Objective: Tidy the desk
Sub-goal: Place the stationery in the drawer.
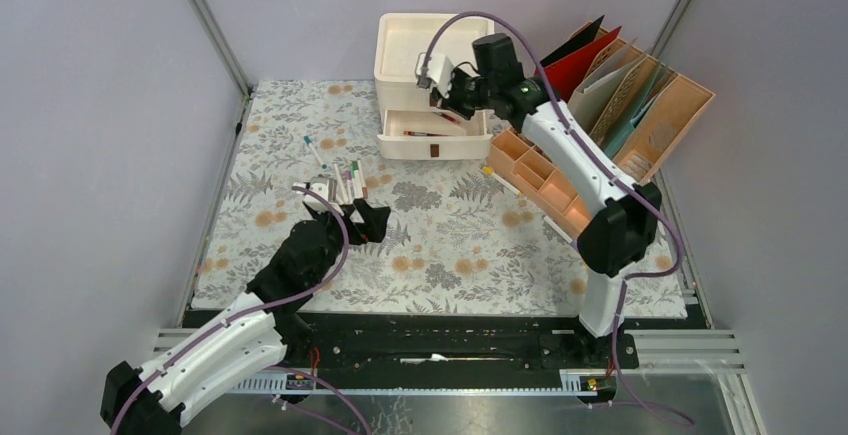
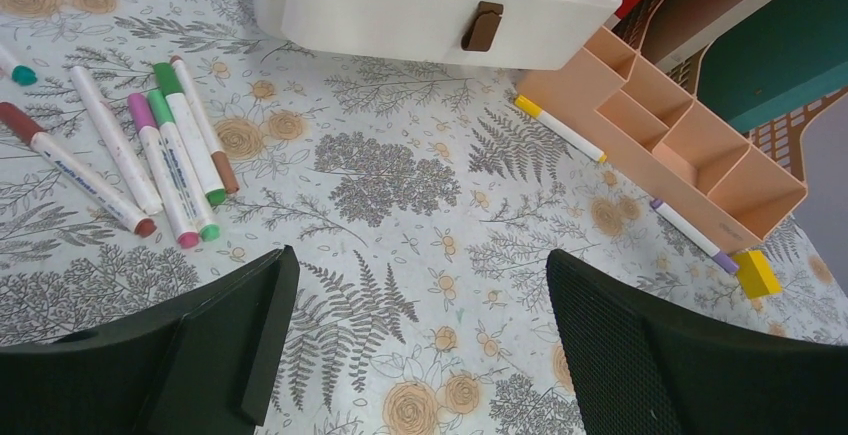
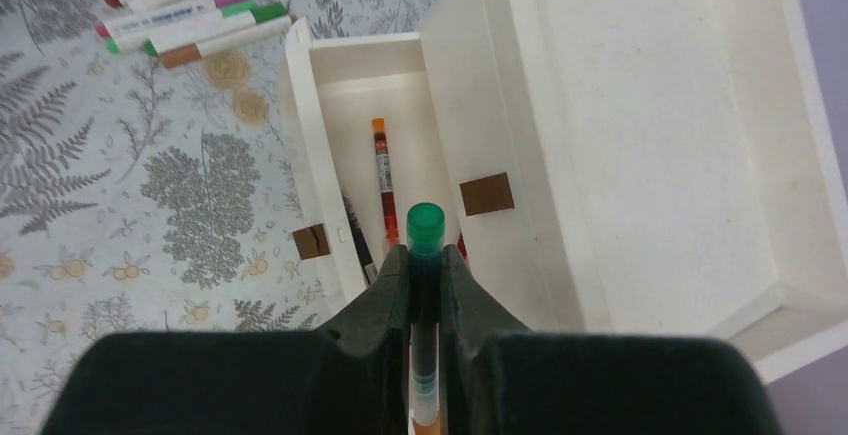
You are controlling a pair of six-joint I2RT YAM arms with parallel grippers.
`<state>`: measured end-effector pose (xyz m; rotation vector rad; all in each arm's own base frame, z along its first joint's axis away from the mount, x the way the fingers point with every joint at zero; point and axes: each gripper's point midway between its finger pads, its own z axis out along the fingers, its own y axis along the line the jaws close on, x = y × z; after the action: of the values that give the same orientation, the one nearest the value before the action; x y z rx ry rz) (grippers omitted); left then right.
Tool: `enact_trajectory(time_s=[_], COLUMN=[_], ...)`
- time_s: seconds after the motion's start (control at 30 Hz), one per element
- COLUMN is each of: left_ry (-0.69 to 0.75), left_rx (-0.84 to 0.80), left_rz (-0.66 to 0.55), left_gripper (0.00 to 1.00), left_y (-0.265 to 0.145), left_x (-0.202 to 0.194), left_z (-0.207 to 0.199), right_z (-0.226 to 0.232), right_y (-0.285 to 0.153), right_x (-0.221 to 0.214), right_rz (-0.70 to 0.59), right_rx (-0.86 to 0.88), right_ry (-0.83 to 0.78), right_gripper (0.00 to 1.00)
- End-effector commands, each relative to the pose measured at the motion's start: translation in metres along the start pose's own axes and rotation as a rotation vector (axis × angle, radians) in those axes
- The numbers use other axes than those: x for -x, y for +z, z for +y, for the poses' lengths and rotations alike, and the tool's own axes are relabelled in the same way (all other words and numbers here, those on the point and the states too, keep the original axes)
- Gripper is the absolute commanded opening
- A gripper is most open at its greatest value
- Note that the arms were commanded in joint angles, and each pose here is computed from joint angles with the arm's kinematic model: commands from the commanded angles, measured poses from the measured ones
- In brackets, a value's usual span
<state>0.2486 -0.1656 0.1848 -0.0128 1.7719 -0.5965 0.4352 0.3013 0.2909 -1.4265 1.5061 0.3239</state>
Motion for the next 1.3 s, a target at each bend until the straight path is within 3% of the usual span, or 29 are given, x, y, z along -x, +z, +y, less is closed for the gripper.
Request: enact_trajectory(time_s=[0.0, 0.27, 0.5, 0.6, 0.7, 0.8, 1.03, 1.27], left_ry=[-0.007, 0.0, 0.002, 0.0, -0.003, -0.007, -0.024, -0.038], left_rx=[0.045, 0.068, 0.066, 0.061, 0.053, 0.046, 0.031, 0.018], left_rz=[-0.015, -0.019, -0.014, -0.014, -0.015, -0.019, -0.025, -0.03], left_gripper=[0.99, 0.99, 0.99, 0.99, 0.99, 0.99, 0.99, 0.99], left_y=[-0.005, -0.009, -0.009, -0.009, -0.01, -0.011, -0.013, -0.014], left_x=[0.001, 0.004, 0.002, 0.003, 0.006, 0.009, 0.011, 0.012], left_z=[0.011, 0.016, 0.016, 0.015, 0.013, 0.011, 0.008, 0.005], right_z=[-0.009, -0.017, -0.018, -0.017, -0.011, 0.006, 0.093, 0.142], right_y=[0.012, 0.045, 0.061, 0.061, 0.054, 0.041, 0.009, -0.01], right_x=[-0.002, -0.026, -0.055, -0.052, -0.035, -0.013, 0.015, -0.003], right_rz=[0.087, 0.14, 0.208, 0.197, 0.142, 0.069, -0.095, -0.154], right_rx=[-0.037, -0.089, -0.11, -0.111, -0.086, -0.012, 0.356, 0.524], right_ry=[-0.131, -0.103, -0.081, -0.053, -0.004, 0.064, 0.16, 0.05], right_gripper=[0.05, 0.13, 0.36, 0.51, 0.58, 0.66, 0.73, 0.78])
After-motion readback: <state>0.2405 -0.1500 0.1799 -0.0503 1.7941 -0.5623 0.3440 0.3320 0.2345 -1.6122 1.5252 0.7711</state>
